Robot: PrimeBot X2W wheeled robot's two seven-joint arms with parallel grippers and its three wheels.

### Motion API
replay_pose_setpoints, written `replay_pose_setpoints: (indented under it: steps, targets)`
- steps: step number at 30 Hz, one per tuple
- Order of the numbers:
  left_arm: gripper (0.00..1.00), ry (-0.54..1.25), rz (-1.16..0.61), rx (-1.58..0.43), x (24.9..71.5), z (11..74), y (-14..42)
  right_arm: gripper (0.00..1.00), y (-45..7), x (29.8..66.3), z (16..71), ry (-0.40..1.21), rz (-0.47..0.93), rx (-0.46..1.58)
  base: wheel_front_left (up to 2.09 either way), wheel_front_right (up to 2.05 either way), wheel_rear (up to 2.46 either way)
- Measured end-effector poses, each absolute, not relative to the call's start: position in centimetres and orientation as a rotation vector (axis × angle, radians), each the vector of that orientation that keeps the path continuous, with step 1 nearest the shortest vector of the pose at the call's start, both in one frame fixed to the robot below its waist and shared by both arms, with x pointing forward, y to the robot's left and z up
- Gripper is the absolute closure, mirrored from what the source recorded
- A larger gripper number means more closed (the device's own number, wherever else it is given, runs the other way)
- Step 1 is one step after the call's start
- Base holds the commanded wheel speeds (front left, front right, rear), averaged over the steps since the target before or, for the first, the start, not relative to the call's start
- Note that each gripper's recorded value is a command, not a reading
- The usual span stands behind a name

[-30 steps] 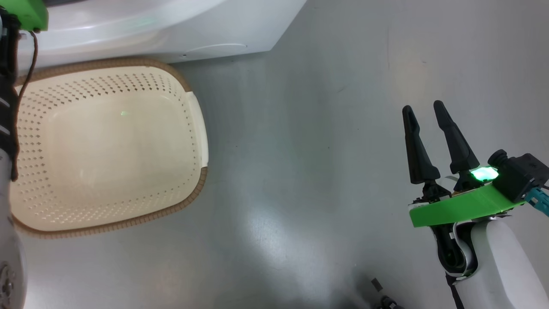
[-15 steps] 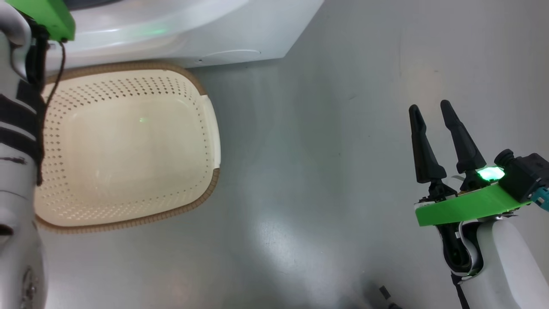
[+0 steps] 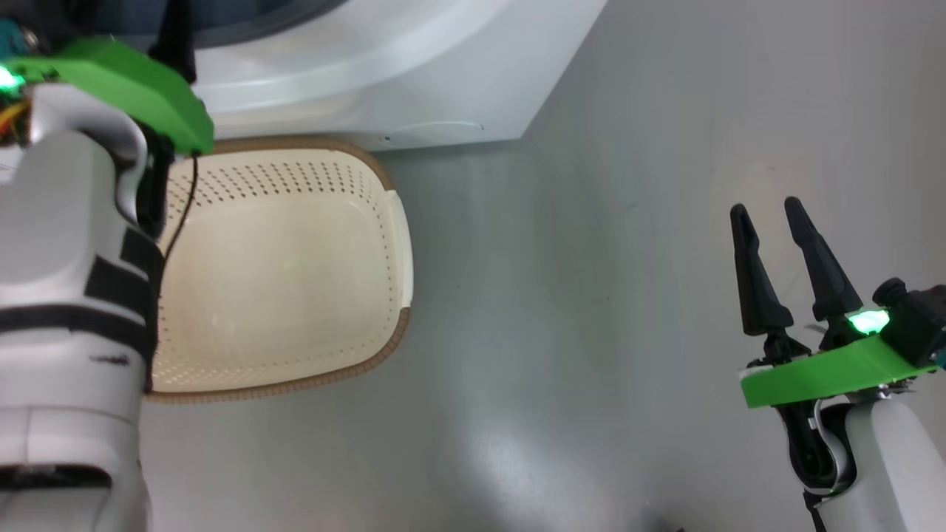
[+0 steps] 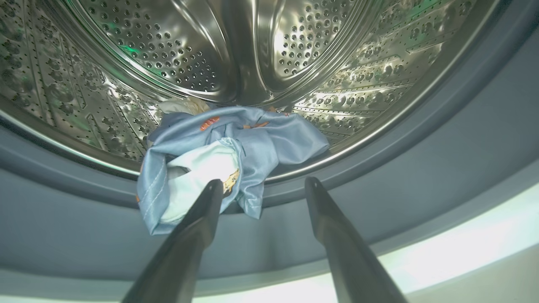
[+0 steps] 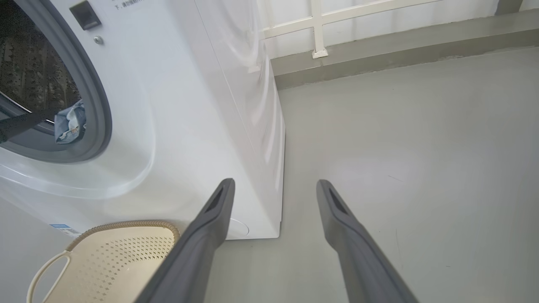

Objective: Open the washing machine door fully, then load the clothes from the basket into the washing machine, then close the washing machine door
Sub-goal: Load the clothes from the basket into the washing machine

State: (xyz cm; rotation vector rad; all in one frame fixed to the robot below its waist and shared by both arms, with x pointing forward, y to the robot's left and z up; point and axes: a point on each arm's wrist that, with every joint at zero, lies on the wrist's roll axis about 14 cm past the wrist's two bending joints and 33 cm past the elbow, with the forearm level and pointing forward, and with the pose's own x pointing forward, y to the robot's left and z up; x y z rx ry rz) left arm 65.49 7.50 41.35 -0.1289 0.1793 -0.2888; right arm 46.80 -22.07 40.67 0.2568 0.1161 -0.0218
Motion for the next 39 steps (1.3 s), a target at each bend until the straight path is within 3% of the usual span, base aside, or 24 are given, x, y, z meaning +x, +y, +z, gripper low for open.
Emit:
replay_pose_setpoints:
  steps: [23, 39]
  targets:
    - [0.0, 0.094, -0.166, -0.142, 51.6, 45.4, 13.9, 0.0, -22.1, 41.6, 44.9, 0.075, 0.015, 0.228, 0.0, 0.0, 0.0]
    - [0.0, 0.048, -0.066, -0.135, 41.0, 46.9, 18.0, 0.0, -22.9, 35.8, 46.6, 0.055, 0.007, 0.211, 0.0, 0.0, 0.0]
